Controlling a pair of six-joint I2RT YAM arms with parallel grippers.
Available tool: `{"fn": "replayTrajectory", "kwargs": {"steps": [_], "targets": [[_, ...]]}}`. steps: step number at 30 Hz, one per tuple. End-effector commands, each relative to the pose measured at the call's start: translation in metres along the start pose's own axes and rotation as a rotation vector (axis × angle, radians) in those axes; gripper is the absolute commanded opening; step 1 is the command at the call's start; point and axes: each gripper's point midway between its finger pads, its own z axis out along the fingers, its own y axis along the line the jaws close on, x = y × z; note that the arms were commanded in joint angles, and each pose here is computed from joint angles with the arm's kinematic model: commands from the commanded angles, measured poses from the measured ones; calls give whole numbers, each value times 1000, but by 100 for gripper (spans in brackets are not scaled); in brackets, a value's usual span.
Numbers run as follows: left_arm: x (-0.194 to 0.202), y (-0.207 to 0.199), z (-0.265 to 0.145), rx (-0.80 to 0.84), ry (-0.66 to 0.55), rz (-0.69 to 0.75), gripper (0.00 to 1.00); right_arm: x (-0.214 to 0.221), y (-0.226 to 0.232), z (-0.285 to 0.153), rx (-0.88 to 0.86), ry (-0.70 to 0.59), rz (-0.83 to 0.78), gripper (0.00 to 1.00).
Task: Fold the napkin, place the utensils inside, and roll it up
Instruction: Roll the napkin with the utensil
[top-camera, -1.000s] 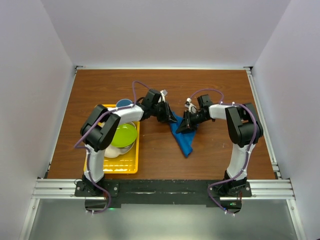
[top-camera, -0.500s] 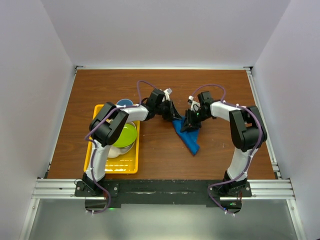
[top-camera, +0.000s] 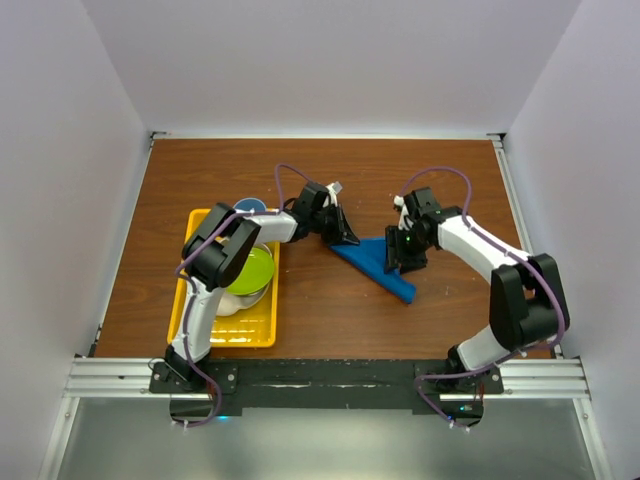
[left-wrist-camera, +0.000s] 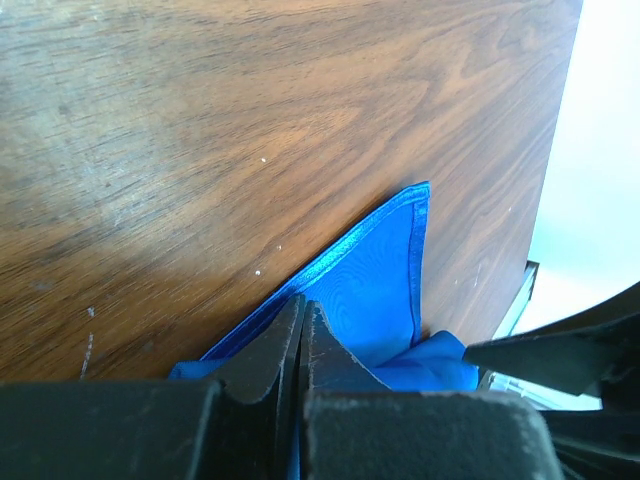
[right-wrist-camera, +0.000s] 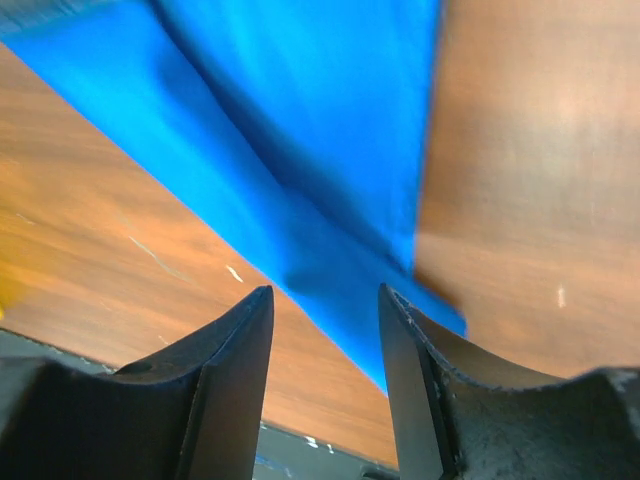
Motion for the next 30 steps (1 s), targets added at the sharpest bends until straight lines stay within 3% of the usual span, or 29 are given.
{"fn": "replayTrajectory", "kwargs": {"steps": [1, 5, 7, 13, 20, 30], "targets": [[22, 55, 2, -157, 59, 0, 1, 36, -27, -4, 115, 36, 42, 50], [19, 52, 0, -157, 55, 6, 0, 37, -29, 4, 131, 52, 7, 46], [16, 49, -1, -150, 51, 18, 0, 17, -20, -6, 134, -16, -67, 46], [14, 43, -6, -156, 72, 33, 0, -24, 26, -39, 76, -218, -341, 58], [9, 45, -8, -152, 89, 33, 0, -13, 58, -11, 95, -169, -725, 65], [12, 58, -10, -162, 133, 35, 0, -23, 54, 26, 294, -137, -857, 65]]}}
